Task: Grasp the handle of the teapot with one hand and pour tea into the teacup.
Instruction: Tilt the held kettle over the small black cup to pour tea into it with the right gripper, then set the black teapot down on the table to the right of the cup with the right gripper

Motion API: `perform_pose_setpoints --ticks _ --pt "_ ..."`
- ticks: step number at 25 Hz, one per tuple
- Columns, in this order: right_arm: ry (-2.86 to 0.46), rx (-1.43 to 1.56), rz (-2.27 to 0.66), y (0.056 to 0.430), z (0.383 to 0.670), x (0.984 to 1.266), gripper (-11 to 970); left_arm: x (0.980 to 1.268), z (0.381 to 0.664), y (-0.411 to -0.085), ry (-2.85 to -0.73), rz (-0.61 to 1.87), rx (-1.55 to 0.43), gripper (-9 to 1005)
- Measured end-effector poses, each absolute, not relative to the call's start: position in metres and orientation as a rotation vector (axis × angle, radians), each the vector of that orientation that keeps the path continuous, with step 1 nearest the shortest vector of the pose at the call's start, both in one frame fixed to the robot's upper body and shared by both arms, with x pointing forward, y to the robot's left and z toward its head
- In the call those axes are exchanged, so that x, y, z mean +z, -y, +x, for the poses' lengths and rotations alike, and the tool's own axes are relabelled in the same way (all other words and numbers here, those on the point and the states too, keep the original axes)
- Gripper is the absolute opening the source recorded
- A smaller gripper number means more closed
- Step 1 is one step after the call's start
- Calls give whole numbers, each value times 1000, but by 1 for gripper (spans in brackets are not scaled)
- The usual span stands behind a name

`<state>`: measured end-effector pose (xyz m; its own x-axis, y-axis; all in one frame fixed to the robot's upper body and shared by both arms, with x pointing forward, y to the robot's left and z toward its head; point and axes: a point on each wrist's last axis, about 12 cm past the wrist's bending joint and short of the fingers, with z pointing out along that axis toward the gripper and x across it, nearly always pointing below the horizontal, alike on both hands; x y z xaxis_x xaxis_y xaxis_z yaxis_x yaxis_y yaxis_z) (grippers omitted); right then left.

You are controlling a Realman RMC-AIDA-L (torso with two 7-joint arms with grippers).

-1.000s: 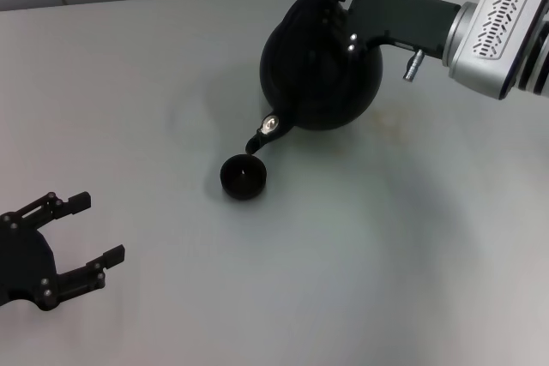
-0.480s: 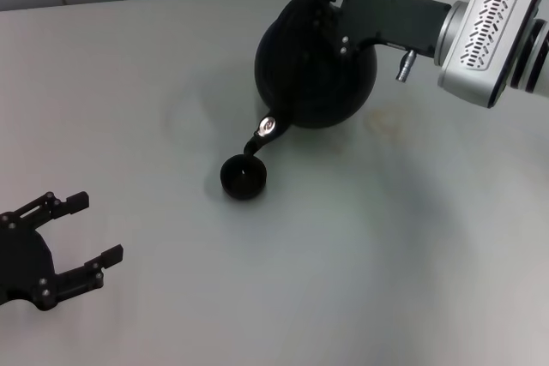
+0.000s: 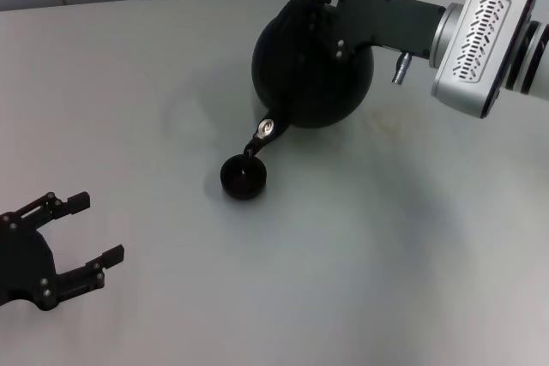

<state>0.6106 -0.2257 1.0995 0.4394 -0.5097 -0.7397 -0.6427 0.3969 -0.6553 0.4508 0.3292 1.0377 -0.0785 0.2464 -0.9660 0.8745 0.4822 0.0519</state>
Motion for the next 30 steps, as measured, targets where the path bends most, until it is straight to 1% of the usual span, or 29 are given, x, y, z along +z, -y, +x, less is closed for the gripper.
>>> perform_pose_setpoints --ticks 11,17,24,26,27,28,30 --pt "-1146 95 -1264 219 610 1100 83 1038 452 -329 -1608 988 -695 813" --pt "-1216 160 -1204 222 611 1100 83 1038 452 -330 -1608 984 -693 813" --pt "-1443 326 -1012 237 609 1093 84 1038 452 -331 -1609 982 -690 813" --pt "-1498 360 -925 246 607 1091 84 1038 452 -331 -1609 983 -690 813" --pt "-1543 382 -814 260 605 1090 84 1038 452 -331 -1609 985 -690 813" --pt "-1543 382 -814 260 605 1090 84 1038 453 -331 -1609 986 -691 813" --pt "-1571 390 -704 274 600 1088 84 1039 453 -331 -1608 989 -691 813"
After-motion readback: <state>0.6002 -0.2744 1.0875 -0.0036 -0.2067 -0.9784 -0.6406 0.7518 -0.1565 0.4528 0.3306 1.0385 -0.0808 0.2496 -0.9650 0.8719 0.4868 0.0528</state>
